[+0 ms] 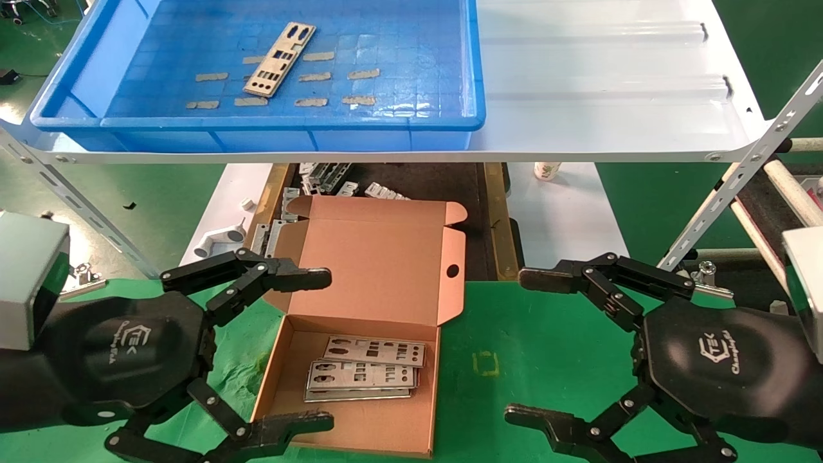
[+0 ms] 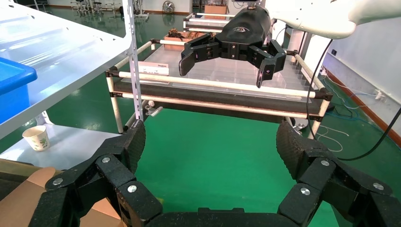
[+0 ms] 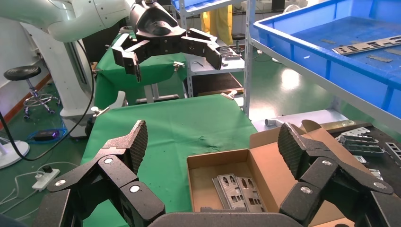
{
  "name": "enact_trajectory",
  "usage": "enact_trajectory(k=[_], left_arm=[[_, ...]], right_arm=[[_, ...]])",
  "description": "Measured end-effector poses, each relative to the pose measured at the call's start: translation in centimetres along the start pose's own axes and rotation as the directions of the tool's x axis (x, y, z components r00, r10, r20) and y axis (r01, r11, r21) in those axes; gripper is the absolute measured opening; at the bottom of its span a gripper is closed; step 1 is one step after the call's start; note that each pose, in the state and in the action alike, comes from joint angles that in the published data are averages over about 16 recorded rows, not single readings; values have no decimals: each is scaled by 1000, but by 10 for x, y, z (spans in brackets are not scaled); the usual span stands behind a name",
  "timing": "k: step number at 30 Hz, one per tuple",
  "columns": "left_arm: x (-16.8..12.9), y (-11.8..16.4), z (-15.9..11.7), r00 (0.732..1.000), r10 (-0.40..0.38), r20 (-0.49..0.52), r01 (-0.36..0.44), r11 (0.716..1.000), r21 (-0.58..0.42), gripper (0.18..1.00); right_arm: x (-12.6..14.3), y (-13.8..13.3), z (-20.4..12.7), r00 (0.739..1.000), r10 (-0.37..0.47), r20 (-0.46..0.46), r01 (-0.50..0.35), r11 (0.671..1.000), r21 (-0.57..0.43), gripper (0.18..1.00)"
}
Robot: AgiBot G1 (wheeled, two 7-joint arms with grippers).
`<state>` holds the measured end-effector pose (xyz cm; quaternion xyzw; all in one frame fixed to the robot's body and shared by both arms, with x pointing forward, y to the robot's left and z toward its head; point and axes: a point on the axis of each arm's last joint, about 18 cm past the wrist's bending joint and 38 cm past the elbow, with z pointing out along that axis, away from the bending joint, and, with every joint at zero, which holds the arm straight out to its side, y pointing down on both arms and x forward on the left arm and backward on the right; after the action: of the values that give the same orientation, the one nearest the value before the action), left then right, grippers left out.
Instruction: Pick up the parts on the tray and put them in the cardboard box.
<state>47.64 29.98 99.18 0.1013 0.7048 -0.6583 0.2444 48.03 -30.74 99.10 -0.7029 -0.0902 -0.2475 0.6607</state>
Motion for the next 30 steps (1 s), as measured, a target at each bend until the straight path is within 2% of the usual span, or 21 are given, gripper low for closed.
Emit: enact_trajectory(k=[30], left_arm=[[0,0,0,1000,0,0,0,1000,0,1001]], right_arm=[[0,0,0,1000,0,0,0,1000,0,1001]])
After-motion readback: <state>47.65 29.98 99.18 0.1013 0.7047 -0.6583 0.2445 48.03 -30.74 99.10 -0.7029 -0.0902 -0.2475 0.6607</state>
